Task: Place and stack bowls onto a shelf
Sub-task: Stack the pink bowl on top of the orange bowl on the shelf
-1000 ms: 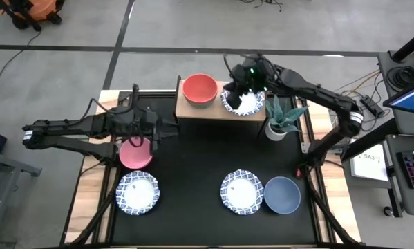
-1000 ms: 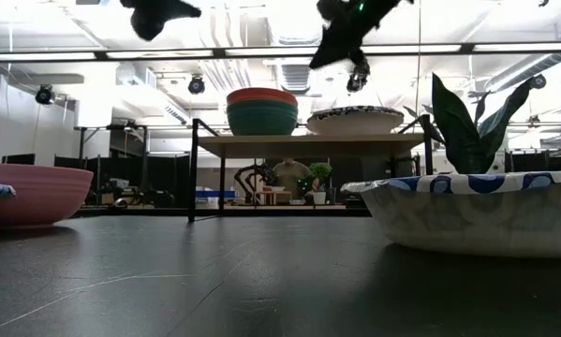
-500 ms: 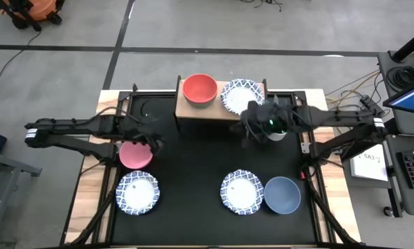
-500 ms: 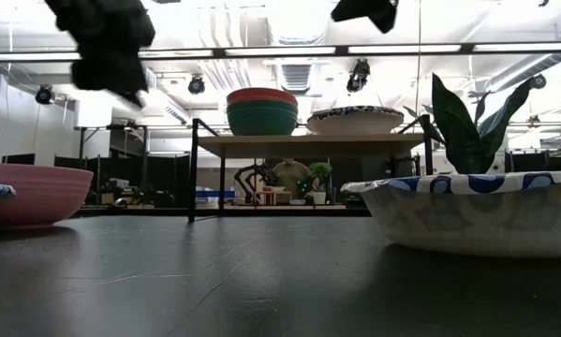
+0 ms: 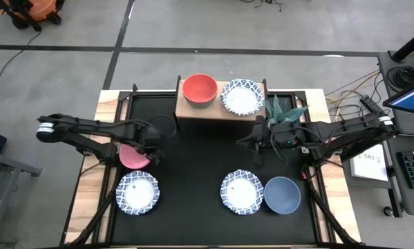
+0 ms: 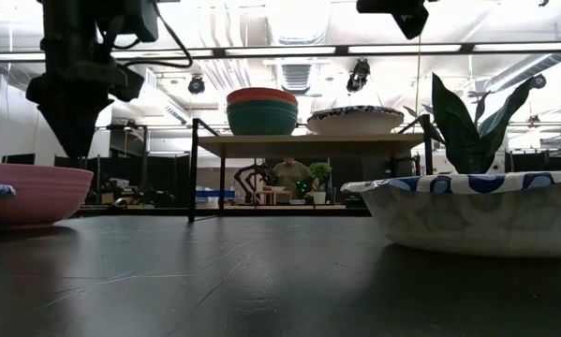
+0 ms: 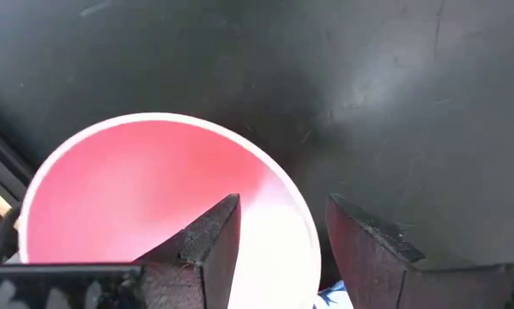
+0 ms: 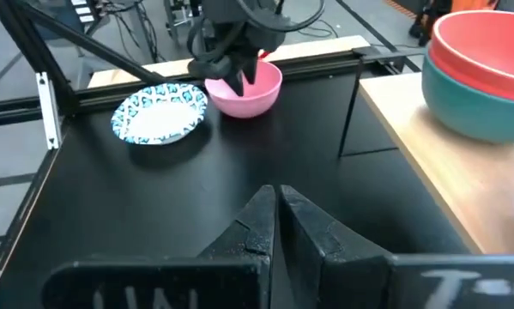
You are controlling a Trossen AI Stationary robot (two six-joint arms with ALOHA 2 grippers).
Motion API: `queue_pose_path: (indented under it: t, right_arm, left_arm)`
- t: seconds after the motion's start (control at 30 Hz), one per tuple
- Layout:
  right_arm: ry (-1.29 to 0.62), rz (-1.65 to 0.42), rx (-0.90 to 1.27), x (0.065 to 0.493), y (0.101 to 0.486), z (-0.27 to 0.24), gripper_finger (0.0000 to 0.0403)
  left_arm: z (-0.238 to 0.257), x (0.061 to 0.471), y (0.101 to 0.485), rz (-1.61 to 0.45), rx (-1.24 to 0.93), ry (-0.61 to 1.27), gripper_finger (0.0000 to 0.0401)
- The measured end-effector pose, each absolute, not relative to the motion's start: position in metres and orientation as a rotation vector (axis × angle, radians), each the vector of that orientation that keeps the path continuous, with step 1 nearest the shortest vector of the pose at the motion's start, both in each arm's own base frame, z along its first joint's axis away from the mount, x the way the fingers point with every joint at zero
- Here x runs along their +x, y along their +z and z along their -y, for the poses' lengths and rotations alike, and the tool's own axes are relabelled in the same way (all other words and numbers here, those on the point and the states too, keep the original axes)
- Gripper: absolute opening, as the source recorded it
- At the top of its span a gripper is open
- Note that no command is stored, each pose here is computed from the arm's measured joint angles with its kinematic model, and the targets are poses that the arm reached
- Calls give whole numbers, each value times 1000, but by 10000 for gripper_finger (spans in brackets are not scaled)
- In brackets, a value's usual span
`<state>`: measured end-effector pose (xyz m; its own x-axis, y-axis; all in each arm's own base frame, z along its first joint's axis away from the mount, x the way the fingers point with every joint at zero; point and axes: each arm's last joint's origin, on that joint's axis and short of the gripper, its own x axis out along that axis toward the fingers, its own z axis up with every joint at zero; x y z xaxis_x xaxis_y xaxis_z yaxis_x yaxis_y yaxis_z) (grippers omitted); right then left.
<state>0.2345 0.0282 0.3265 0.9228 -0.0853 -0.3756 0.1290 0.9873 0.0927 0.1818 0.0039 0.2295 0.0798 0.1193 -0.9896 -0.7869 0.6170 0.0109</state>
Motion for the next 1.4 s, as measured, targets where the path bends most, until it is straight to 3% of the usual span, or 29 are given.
queue_pose_path:
  t: [0.57, 0.73, 1.0, 1.23, 1.4]
  right_arm:
    - [-115, -416, 117, 231, 311, -28, 9]
    - [-113, -426, 118, 230, 307, -28, 9]
    - [-84, -431, 112, 229, 306, -35, 9]
    - [-31, -439, 79, 227, 304, -46, 9]
    - [1, -453, 59, 225, 300, -53, 9]
  left_arm:
    - [4, 199, 200, -1374, -618, 829, 152]
    - [6, 203, 195, -1391, -604, 833, 113]
    - [6, 204, 194, -1397, -598, 833, 8]
    - [9, 211, 210, -1391, -536, 740, 2]
    - [24, 219, 245, -1431, -345, 503, 1]
